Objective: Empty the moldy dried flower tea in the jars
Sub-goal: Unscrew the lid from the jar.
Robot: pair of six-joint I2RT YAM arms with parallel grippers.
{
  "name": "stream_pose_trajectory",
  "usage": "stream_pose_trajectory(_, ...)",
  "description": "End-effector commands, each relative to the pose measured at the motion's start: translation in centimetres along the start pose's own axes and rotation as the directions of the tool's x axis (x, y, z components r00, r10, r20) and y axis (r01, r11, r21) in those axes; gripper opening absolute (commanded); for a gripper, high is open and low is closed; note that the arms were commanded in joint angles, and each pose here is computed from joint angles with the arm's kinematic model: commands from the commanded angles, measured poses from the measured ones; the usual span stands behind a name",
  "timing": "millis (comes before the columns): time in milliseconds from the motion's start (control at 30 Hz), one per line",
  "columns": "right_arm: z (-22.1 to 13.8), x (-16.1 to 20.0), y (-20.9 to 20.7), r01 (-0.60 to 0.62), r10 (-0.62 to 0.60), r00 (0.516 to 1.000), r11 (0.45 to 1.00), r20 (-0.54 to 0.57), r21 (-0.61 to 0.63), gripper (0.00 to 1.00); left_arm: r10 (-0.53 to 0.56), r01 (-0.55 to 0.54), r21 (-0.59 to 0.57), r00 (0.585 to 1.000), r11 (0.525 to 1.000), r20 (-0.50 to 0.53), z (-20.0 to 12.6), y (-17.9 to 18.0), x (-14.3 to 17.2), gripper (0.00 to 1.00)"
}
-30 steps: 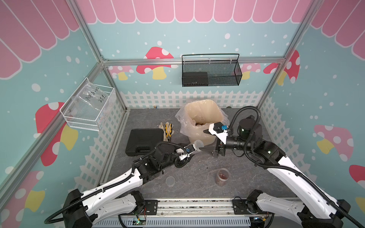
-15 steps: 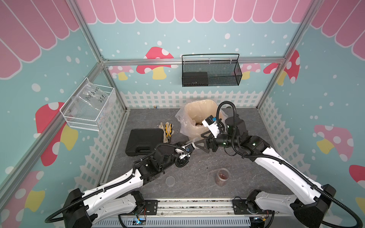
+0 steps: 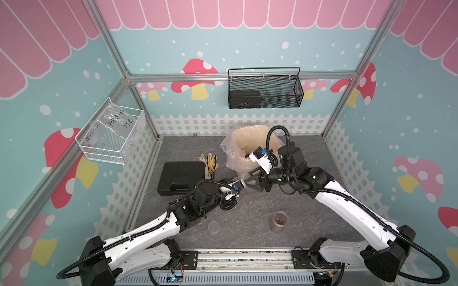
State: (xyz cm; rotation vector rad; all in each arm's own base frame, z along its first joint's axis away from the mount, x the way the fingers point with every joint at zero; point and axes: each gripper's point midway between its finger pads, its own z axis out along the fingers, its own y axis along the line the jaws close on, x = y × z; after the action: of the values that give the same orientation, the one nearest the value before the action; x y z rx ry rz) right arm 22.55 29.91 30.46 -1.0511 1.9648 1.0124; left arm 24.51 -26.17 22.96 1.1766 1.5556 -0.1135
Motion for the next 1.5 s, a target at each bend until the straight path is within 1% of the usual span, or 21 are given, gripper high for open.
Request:
stream_pose_trajectory(0, 0.1, 0.0, 0.1, 0.209, -0.210, 0.977, 0.978, -0.030, -0.013, 0.17, 0.005, -0.009, 0.081, 0.999, 0.997, 0.051, -0.3, -1.3, -1.3, 0.00)
stream_pose_trajectory(100, -0.4, 0.6, 0.8, 0.443, -0.445, 0.894, 0.895, -0.044, -0.052, 0.16, -0.007, -0.007, 0.203, 0.998, 0.979, 0.067, -0.6, -3.5, -1.5, 0.00)
stream_pose_trajectory(167, -1.0, -0.3, 1.2, 0.575, -0.575, 0.818, 0.817, -0.009, -0.039, 0.14, -0.037, 0.009, 0.314, 0.996, 0.949, 0.083, -1.2, -5.3, -1.9, 0.00)
stream_pose_trajectory(233, -1.8, -1.1, 2.4, 0.669, -0.668, 0.743, 0.741, 0.046, -0.051, 0.13, -0.071, 0.029, 0.412, 0.994, 0.911, 0.087, -1.7, -6.9, -2.2, 0.00)
stream_pose_trajectory(267, -2.1, -1.3, 2.8, 0.709, -0.706, 0.705, 0.704, 0.067, -0.045, 0.13, -0.091, 0.041, 0.456, 0.992, 0.889, 0.088, -2.0, -7.5, -2.3, 0.00)
stream_pose_trajectory(333, -2.4, -1.3, 3.1, 0.755, -0.751, 0.654, 0.655, 0.089, -0.029, 0.13, -0.126, 0.063, 0.524, 0.988, 0.850, 0.087, -2.6, -8.3, -2.6, 0.00)
stream_pose_trajectory(367, -2.4, -1.2, 3.2, 0.768, -0.763, 0.640, 0.640, 0.097, -0.030, 0.13, -0.139, 0.072, 0.549, 0.987, 0.833, 0.083, -2.8, -8.6, -2.6, 0.00)
stream_pose_trajectory(433, -2.2, -0.9, 3.3, 0.773, -0.767, 0.633, 0.632, 0.100, -0.044, 0.13, -0.158, 0.084, 0.582, 0.984, 0.809, 0.077, -3.1, -8.9, -2.7, 0.00)
stream_pose_trajectory(533, -1.9, -0.5, 3.3, 0.773, -0.766, 0.635, 0.632, 0.103, -0.066, 0.15, -0.177, 0.095, 0.621, 0.982, 0.778, 0.072, -3.6, -9.3, -2.8, 0.00)
stream_pose_trajectory(567, -1.8, -0.4, 3.3, 0.771, -0.764, 0.636, 0.633, 0.107, -0.067, 0.19, -0.179, 0.095, 0.623, 0.981, 0.776, 0.073, -3.5, -9.3, -2.9, 0.00)
stream_pose_trajectory(600, -1.8, -0.4, 3.4, 0.767, -0.759, 0.642, 0.638, 0.111, -0.066, 0.26, -0.177, 0.095, 0.616, 0.981, 0.782, 0.073, -3.4, -9.2, -2.9, 0.00)
stream_pose_trajectory(667, -2.0, -1.0, 3.5, 0.749, -0.739, 0.662, 0.660, 0.127, -0.058, 0.43, -0.161, 0.097, 0.560, 0.985, 0.823, 0.065, -2.6, -8.3, -2.4, 0.00)
stream_pose_trajectory(700, -2.2, -1.5, 3.8, 0.738, -0.726, 0.673, 0.673, 0.142, -0.050, 0.54, -0.148, 0.095, 0.522, 0.987, 0.848, 0.061, -2.2, -7.7, -2.2, 0.00)
stream_pose_trajectory(767, -3.0, -2.9, 4.4, 0.687, -0.672, 0.717, 0.727, 0.186, -0.024, 0.74, -0.121, 0.094, 0.396, 0.992, 0.914, 0.045, -1.0, -5.6, -1.5, 0.00)
stream_pose_trajectory(800, -3.5, -3.5, 4.8, 0.669, -0.651, 0.728, 0.743, 0.214, -0.014, 0.79, -0.106, 0.087, 0.344, 0.994, 0.935, 0.039, -0.7, -4.8, -1.2, 0.00)
stream_pose_trajectory(867, -4.8, -4.8, 5.3, 0.599, -0.581, 0.764, 0.800, 0.280, 0.028, 0.85, -0.082, 0.073, 0.217, 0.996, 0.973, 0.033, 0.0, -2.6, -0.8, 0.00)
stream_pose_trajectory(967, -6.7, -5.6, 5.6, 0.489, -0.483, 0.801, 0.869, 0.353, 0.078, 0.91, -0.055, 0.052, 0.092, 0.998, 0.994, 0.033, 0.4, -0.5, -0.7, 0.00)
stream_pose_trajectory(1067, -7.7, -6.4, 4.7, 0.321, -0.339, 0.854, 0.940, 0.395, 0.114, 0.91, -0.029, 0.027, 0.047, 0.998, 0.999, 0.048, 0.4, 0.1, -0.9, 0.00)
stream_pose_trajectory(1133, -7.6, -6.3, 3.3, 0.203, -0.242, 0.891, 0.969, 0.383, 0.140, 0.91, -0.018, 0.017, 0.023, 0.998, 1.000, 0.056, 0.4, 0.4, -0.9, 0.00)
stream_pose_trajectory(1267, -6.5, -5.2, 0.5, 0.019, -0.079, 0.948, 0.981, 0.308, 0.196, 0.91, 0.011, -0.010, -0.012, 0.998, 1.000, 0.068, 0.3, 0.6, -1.1, 0.00)
stream_pose_trajectory(1467, -4.0, -3.5, -0.7, -0.083, 0.048, 0.977, 0.983, 0.207, 0.164, 0.91, 0.071, -0.069, -0.063, 0.997, 0.996, 0.033, 0.6, 0.9, -0.9, 0.00)
